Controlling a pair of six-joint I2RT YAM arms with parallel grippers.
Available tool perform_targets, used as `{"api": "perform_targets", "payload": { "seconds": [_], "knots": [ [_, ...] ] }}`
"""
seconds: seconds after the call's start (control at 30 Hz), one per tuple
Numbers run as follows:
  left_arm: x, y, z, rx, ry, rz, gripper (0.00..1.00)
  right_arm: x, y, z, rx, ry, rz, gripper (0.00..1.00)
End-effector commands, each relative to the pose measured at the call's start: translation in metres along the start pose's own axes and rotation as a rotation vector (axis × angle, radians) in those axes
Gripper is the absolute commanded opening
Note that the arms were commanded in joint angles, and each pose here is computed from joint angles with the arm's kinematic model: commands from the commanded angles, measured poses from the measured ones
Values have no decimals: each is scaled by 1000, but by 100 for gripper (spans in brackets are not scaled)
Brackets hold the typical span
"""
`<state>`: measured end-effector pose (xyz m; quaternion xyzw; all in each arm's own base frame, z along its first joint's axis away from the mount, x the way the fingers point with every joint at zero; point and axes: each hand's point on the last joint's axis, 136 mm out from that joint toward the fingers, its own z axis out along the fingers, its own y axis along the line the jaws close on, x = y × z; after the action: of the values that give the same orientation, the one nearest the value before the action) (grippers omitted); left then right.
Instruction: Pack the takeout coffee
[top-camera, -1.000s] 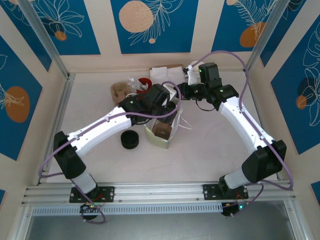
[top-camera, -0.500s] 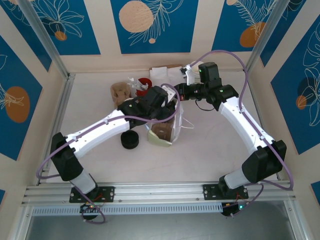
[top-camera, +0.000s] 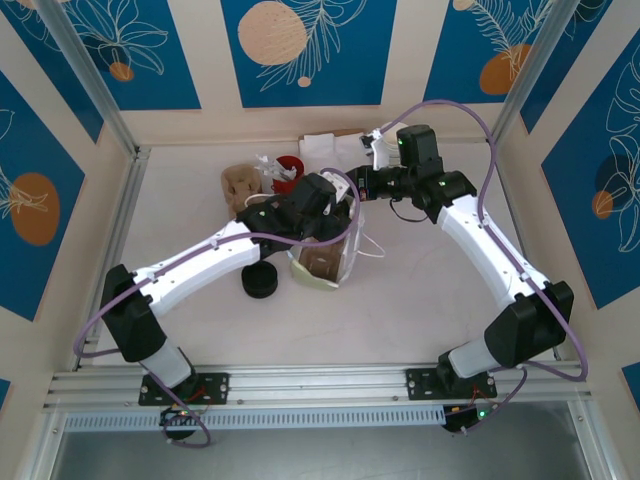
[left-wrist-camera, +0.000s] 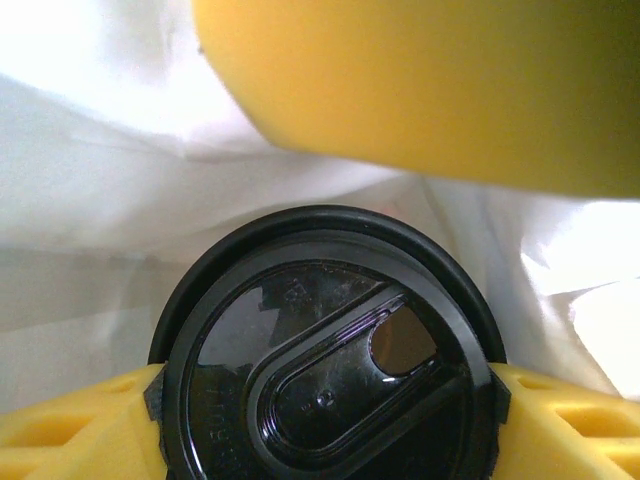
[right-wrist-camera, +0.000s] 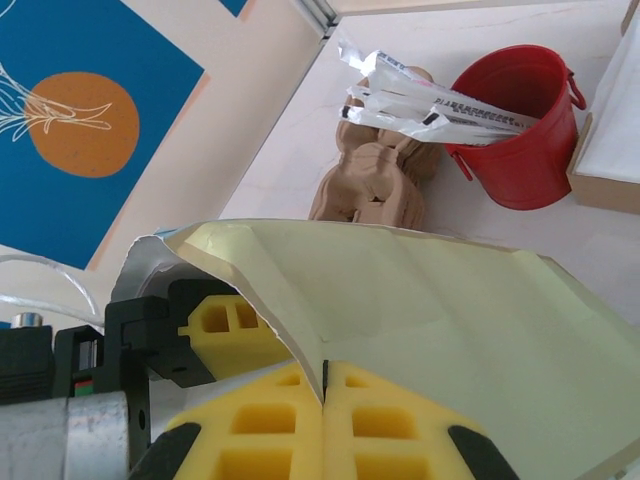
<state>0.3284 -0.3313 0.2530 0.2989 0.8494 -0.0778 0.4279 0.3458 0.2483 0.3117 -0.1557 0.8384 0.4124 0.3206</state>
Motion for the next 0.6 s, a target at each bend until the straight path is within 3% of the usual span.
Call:
{"api": "perform_targets", "payload": {
  "seconds": [0.0,0.57],
  "knots": [
    [8,8,3,-40,12,-30,74,-4,9,-11,11,-45,15,0],
    [12,4,11,-14,5,-92,74,-11,-14,-21,79,-142,160,0]
  ]
}}
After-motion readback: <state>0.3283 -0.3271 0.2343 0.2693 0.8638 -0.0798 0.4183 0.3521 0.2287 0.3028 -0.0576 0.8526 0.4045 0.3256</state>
